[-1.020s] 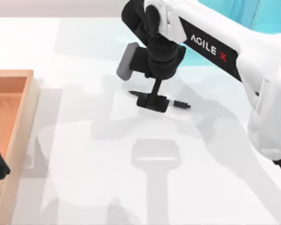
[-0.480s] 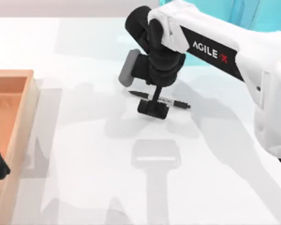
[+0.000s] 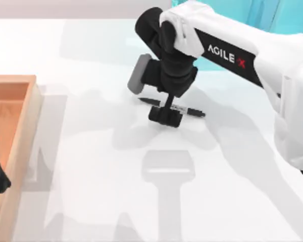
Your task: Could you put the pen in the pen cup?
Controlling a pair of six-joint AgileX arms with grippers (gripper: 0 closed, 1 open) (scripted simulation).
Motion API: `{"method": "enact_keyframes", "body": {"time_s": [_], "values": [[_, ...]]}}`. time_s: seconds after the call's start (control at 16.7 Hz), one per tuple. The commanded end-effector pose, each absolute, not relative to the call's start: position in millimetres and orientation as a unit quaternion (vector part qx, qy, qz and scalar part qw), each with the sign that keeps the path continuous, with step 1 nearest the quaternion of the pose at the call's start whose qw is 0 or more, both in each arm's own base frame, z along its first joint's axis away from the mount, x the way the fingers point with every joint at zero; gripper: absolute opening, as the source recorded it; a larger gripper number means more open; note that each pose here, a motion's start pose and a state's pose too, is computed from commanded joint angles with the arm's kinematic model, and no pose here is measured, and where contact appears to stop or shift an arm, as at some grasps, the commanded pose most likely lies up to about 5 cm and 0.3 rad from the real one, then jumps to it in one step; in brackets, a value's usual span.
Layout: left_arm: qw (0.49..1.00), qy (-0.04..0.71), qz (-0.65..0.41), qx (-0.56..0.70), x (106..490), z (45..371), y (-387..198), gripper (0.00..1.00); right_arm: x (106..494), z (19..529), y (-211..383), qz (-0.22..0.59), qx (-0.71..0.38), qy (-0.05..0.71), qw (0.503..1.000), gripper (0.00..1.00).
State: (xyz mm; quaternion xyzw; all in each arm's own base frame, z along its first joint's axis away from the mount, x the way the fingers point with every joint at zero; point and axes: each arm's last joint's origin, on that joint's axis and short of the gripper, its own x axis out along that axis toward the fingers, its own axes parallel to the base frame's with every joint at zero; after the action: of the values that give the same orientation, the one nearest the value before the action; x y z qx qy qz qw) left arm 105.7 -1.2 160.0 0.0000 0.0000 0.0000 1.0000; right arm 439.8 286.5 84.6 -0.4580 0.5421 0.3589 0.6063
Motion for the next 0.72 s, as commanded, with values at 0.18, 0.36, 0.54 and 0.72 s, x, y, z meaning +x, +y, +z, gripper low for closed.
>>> {"method": "enact_keyframes", "body": {"time_s": [0.18,0.36,0.54,0.72], "values": [[1.0,0.0,0.0,0.0,105.7,160.0,-1.2,1.0,439.8,84.6,286.5,0.359,-0.458,0.542,0.606,0.17],[1.0,0.0,0.0,0.0,105.7,160.0,-1.2,1.0,439.8,84.6,286.5,0.359,-0.458,0.542,0.606,0.0],[1.0,0.0,0.0,0.0,105.7,160.0,-1.2,1.0,439.8,84.6,286.5,0.359,-0.458,0.542,0.606,0.0],[1.0,0.0,0.0,0.0,105.7,160.0,-1.2,1.0,439.8,84.6,286.5,0.359,-0.458,0.542,0.606,0.0]]}}
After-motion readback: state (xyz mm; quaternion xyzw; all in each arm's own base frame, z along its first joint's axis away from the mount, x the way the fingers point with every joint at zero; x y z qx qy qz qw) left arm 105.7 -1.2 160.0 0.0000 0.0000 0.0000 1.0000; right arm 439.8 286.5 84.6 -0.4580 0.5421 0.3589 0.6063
